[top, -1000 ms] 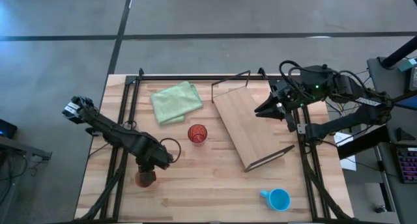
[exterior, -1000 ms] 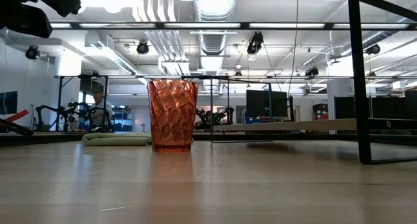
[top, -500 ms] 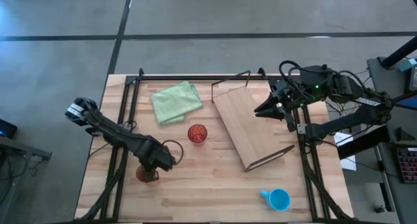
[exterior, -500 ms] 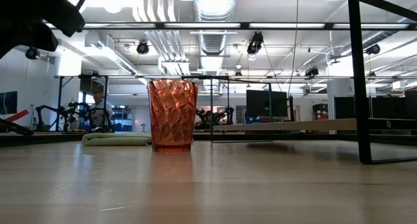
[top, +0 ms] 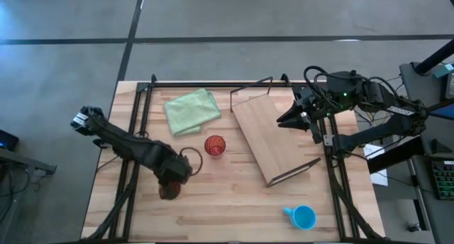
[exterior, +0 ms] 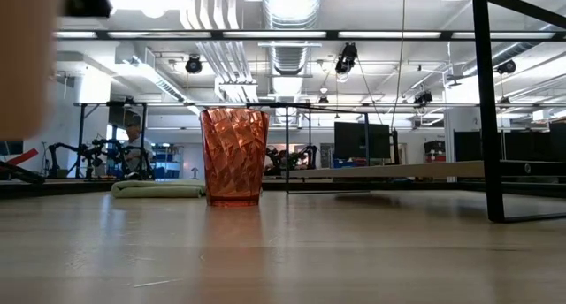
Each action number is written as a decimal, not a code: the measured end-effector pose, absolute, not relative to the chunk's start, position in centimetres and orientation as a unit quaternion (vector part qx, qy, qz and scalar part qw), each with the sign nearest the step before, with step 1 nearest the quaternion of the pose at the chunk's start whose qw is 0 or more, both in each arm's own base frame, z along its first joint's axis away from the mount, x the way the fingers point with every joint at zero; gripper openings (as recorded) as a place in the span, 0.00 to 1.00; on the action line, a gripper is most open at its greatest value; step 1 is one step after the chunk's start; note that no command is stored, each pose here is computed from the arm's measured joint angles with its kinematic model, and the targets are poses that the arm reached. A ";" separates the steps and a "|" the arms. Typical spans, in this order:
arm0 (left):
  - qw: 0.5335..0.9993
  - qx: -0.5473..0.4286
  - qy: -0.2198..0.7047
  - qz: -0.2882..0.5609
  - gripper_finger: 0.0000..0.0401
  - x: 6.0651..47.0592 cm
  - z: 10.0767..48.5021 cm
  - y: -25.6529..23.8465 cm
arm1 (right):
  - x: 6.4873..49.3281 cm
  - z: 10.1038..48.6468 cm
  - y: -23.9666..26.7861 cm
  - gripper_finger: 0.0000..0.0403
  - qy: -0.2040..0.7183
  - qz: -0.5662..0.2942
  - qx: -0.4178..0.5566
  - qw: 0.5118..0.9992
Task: Stack small to large cups/mugs on shelf
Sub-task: Put the light orange cup on the shelf
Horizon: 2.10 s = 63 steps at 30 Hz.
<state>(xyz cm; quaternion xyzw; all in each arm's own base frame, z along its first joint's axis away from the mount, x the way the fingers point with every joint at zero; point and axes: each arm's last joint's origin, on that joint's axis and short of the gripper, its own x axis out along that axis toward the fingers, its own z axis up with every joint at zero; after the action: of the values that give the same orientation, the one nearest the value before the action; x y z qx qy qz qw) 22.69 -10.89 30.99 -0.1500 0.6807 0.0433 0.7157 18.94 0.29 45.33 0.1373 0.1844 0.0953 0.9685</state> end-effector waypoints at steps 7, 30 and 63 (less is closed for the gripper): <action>0.816 -0.179 0.537 0.121 0.00 24.6 38.1 -7.3 | 19.0 45.3 -0.1 0.18 0.179 0.028 0.127 0.975; 0.914 -0.064 0.336 0.217 0.00 37.3 40.2 7.9 | 18.3 45.2 -0.9 0.18 0.158 -0.106 0.141 0.971; 0.855 -0.171 0.426 0.242 0.00 42.3 30.7 15.2 | 16.5 39.8 -3.8 0.18 0.292 -0.339 0.200 0.872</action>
<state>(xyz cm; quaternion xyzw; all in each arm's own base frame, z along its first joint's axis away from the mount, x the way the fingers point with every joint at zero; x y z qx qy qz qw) 42.26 15.19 30.67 -0.1713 0.4256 0.2419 0.8550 16.54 -3.77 39.82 0.1996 0.2918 -0.3394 0.8717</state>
